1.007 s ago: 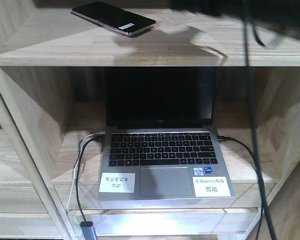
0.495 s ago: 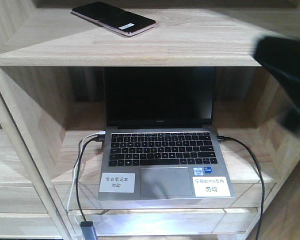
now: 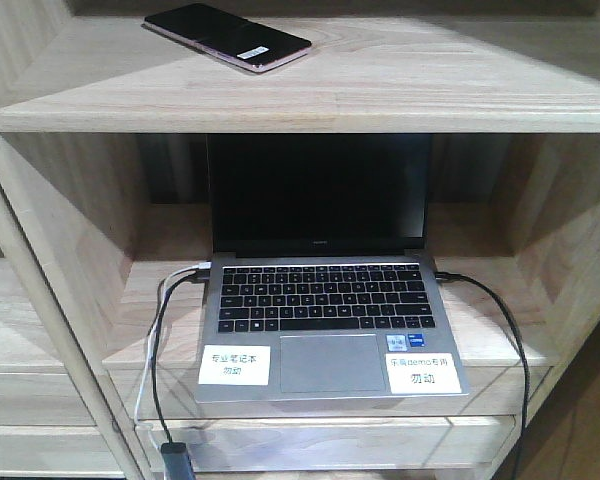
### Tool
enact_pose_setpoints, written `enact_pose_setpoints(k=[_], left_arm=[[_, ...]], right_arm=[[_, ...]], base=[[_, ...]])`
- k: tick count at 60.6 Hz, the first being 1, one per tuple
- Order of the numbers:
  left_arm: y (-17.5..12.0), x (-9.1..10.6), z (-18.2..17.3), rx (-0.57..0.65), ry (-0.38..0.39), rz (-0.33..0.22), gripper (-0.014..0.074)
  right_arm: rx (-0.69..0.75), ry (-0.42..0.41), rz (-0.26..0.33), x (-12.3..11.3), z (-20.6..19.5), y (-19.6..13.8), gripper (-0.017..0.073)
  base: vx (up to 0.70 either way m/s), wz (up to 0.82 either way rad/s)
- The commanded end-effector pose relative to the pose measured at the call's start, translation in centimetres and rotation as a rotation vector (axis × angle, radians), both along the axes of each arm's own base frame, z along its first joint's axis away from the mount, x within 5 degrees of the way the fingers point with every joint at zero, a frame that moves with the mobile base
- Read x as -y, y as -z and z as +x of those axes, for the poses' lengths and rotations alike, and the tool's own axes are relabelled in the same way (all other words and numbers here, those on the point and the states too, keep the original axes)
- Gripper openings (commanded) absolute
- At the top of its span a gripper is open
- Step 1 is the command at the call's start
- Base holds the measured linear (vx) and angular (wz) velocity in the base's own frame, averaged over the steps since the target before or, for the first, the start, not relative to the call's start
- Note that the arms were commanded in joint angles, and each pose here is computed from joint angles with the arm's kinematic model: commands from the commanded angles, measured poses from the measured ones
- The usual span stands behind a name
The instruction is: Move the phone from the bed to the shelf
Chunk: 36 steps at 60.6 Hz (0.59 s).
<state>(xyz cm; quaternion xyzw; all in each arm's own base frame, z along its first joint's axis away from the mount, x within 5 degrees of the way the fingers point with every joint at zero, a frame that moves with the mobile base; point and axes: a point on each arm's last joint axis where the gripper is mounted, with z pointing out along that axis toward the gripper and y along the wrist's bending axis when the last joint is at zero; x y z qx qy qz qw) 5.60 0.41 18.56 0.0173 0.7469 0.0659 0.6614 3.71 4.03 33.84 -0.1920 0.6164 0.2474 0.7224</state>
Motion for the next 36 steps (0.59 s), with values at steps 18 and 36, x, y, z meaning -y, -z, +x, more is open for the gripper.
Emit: enact_pose_setpoints(k=[18,36], left_arm=[[-1.5,0.0,-0.13,0.107,-0.002,-0.006,0.0001],[-1.5,0.0,-0.13,0.107,-0.002,-0.006,0.0001]], right_arm=[[0.024,0.033,0.036,0.44,-0.28,0.1,-0.0008],[0.024,0.033,0.036,0.44,-0.28,0.1,-0.0008]], base=[[0.0,0.0],[0.0,0.0]])
